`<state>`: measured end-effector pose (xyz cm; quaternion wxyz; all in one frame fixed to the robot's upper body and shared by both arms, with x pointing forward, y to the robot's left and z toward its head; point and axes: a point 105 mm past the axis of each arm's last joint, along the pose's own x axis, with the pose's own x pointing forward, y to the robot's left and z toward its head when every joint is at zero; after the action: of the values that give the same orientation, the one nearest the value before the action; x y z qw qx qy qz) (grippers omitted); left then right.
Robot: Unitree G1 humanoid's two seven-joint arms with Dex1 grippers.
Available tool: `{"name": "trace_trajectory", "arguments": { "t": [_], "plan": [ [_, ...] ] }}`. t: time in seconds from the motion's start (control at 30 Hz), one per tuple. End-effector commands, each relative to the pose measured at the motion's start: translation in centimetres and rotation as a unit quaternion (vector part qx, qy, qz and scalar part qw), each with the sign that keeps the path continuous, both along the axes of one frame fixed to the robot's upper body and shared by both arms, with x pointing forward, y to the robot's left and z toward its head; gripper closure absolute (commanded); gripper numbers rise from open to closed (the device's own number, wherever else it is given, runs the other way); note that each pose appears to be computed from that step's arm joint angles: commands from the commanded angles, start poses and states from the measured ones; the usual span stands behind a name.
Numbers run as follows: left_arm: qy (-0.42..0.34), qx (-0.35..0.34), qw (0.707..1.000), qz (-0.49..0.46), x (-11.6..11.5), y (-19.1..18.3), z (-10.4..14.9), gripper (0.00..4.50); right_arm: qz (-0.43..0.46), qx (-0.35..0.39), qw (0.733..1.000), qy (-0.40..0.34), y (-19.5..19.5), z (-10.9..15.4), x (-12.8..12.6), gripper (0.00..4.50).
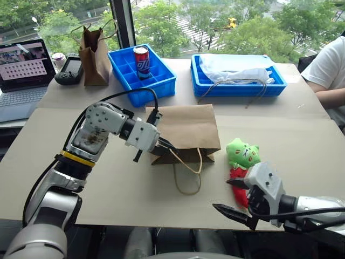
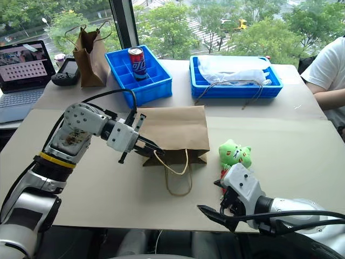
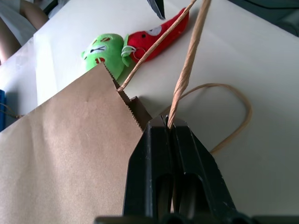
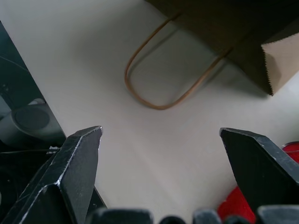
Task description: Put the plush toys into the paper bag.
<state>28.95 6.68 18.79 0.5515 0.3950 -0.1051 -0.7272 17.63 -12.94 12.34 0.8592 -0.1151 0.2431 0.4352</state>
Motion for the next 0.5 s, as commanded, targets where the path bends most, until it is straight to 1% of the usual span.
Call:
{"name": "trace_trajectory", "arguments": {
  "t": [0.03, 0.07, 0.13, 0.17, 0.27, 0.33, 0.4, 0.5],
  "plan": [
    [0.011, -0.037, 0.999, 0.020, -0.7, -1.2, 1.1, 4.50, -0.032, 0.052, 0.998, -0.031, 1.9, -0.2, 1.8, 0.67],
    [0.021, -0.039, 0.999, 0.026, -0.9, -1.4, 0.9, 4.50, -0.043, 0.062, 0.996, -0.037, 2.3, -0.4, 2.4, 1.06],
    [0.033, -0.040, 0.998, 0.033, -1.2, -1.6, 0.8, 4.50, -0.067, 0.075, 0.994, -0.049, 2.8, -0.6, 3.5, 1.69],
    [0.038, -0.042, 0.998, 0.033, -1.3, -1.7, 0.8, 4.50, -0.084, 0.081, 0.992, -0.054, 2.8, -0.7, 4.1, 2.10],
    [0.043, -0.043, 0.997, 0.038, -1.3, -1.8, 0.7, 4.50, -0.128, 0.105, 0.984, -0.068, 3.2, -1.1, 6.1, 3.03],
    [0.044, -0.045, 0.997, 0.038, -1.3, -2.1, 0.8, 4.50, -0.152, 0.113, 0.979, -0.075, 3.0, -1.8, 7.5, 3.85],
    [0.046, -0.048, 0.997, 0.035, -1.4, -2.3, 0.9, 4.50, -0.163, 0.134, 0.974, -0.082, 3.4, -2.1, 8.8, 4.42],
    [0.048, -0.055, 0.997, 0.036, -1.4, -2.7, 1.1, 4.50, -0.157, 0.163, 0.970, -0.091, 4.6, -2.1, 9.8, 4.49]
  ]
}}
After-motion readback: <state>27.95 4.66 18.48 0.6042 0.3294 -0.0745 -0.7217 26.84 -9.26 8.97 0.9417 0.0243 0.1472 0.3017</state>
